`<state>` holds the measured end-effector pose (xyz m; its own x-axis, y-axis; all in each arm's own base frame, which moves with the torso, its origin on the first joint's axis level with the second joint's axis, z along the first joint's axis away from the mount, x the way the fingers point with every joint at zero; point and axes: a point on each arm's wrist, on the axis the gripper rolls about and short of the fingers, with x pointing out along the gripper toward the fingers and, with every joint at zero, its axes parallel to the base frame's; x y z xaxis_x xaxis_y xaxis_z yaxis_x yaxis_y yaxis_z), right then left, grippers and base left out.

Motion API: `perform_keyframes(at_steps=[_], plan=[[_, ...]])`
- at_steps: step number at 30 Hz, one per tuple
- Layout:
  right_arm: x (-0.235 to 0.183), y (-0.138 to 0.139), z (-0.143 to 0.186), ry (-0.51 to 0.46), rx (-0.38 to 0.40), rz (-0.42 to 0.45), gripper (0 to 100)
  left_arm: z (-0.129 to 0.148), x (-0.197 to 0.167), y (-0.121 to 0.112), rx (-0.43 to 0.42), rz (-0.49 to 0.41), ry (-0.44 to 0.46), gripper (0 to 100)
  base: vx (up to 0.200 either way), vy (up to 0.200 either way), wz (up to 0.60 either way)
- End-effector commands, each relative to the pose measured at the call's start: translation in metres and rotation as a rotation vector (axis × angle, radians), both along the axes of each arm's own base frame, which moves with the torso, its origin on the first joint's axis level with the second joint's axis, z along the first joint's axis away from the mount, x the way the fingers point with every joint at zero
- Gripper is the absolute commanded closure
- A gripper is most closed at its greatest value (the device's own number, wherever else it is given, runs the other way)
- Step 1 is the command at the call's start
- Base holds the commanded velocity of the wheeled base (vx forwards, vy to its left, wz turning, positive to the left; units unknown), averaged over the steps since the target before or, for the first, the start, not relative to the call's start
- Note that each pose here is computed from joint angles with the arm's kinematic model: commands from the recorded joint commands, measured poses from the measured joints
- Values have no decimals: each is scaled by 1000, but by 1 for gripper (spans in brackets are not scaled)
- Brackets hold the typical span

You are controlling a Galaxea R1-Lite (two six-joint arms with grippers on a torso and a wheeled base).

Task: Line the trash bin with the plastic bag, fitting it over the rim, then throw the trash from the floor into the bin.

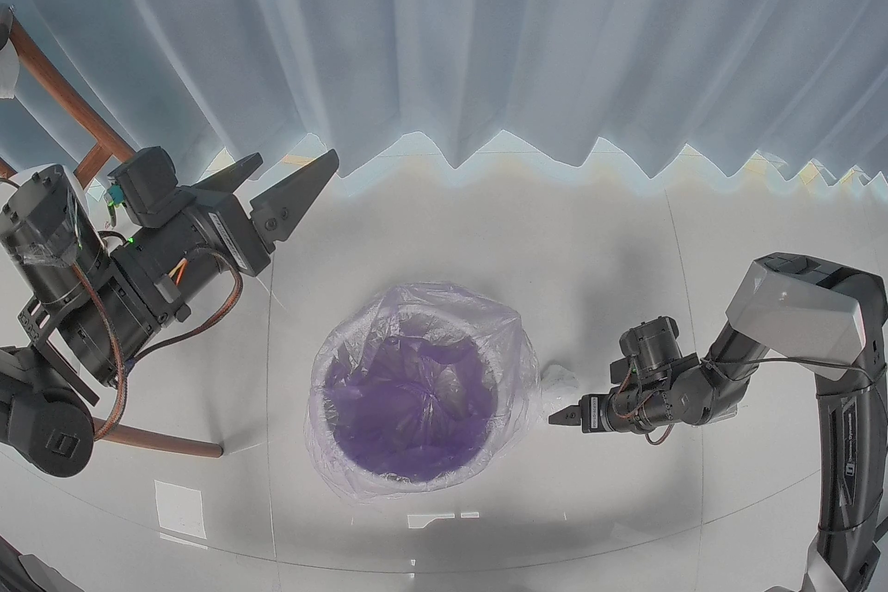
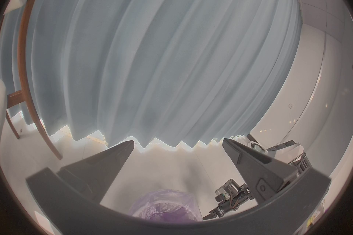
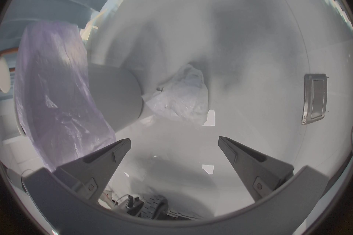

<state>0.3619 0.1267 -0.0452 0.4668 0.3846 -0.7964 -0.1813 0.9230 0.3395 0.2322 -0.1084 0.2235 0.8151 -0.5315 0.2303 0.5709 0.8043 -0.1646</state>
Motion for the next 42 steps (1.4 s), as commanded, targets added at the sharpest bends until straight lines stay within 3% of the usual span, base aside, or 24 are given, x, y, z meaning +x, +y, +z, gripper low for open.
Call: perform_keyframes(at_steps=[1, 9, 16, 24, 30, 35, 42], plan=[[15, -5, 0, 8, -32, 43, 0, 3, 1, 0, -7, 1, -12, 0, 0, 0, 0], [19, -15, -16, 9, -81, 83, 0, 12, 4, 0, -26, 1, -39, 0, 0, 0, 0], [20, -15, -16, -2, -78, 79, 0, 23, 9, 2, -64, 8, -70, 0, -200, -200, 0], [27, -12, -15, -80, -62, 83, 0, 22, 9, 2, -63, 11, -67, 0, -200, -200, 0], [39, -11, -10, -149, -116, 35, 0, 22, 8, 3, -64, 15, -65, 0, -33, -133, 0], [46, -9, -3, -173, -105, 24, 0, 23, 9, 3, -67, 20, -69, 0, 0, 0, 0], [54, 8, 10, -198, -29, -23, 0, 24, 9, 1, -80, 55, -69, 0, 0, 0, 0]])
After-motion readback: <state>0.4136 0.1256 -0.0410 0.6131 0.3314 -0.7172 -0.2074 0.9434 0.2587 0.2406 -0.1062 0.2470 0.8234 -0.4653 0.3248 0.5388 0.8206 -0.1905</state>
